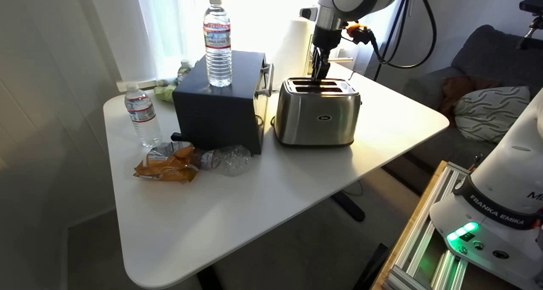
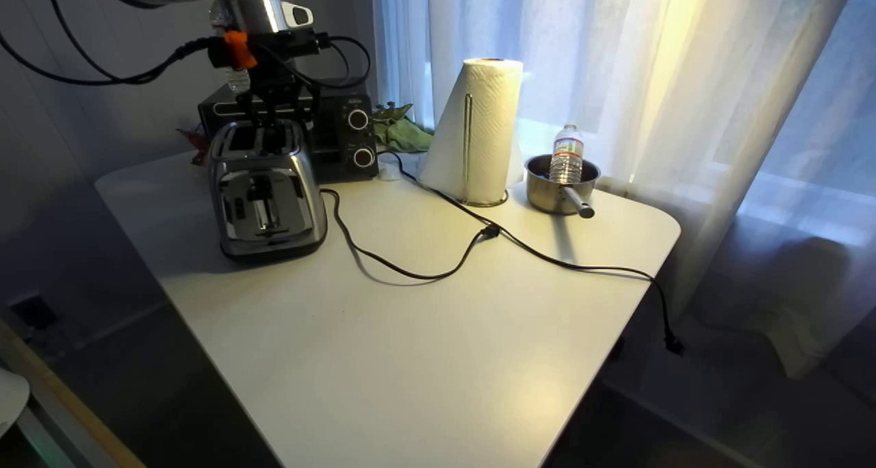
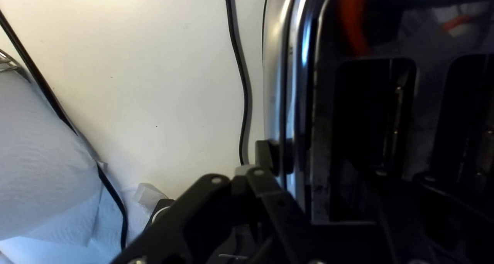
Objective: Move the toaster to the right
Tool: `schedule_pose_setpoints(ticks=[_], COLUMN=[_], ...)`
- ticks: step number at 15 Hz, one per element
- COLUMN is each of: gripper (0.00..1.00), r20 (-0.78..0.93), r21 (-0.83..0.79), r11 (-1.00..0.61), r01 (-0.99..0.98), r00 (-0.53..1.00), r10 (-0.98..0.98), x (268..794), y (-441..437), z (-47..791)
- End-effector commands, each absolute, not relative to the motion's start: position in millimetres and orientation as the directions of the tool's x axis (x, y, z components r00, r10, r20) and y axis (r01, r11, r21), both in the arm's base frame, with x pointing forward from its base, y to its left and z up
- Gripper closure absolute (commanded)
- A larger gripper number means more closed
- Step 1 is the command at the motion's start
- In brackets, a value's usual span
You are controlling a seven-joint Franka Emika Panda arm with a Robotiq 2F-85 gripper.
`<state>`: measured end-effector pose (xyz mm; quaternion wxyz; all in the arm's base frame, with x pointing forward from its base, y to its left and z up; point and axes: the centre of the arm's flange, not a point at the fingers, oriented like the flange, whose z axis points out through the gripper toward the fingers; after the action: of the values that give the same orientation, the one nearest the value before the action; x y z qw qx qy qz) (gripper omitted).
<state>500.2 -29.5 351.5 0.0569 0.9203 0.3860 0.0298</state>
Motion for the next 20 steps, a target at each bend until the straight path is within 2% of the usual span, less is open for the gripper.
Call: schedule_pose_setpoints(ticks=[1,4,8,10,12,13,20], gripper=[0.61,0.61,0.55,0.62,0.82,0.84,0.84], r20=[0.033,0.032,0.038,0.041,0.044,0.044,0.034], r21=[0.088,0.066,0.034,0.028,0.024,0.028,0.025], r11=[-0.669,-0.658,-0.649,-0.649,-0.648,-0.647,-0.695], r01=[0.738,0.751,0.760,0.760,0.761,0.762,0.719], r00=[0.669,0.657,0.648,0.648,0.647,0.646,0.694], r10=[0.742,0.753,0.761,0.760,0.761,0.762,0.719], x=[505,505,505,507,507,507,494], y=[-30,-32,-34,-35,-35,-36,-50], z=[354,353,348,348,349,351,364])
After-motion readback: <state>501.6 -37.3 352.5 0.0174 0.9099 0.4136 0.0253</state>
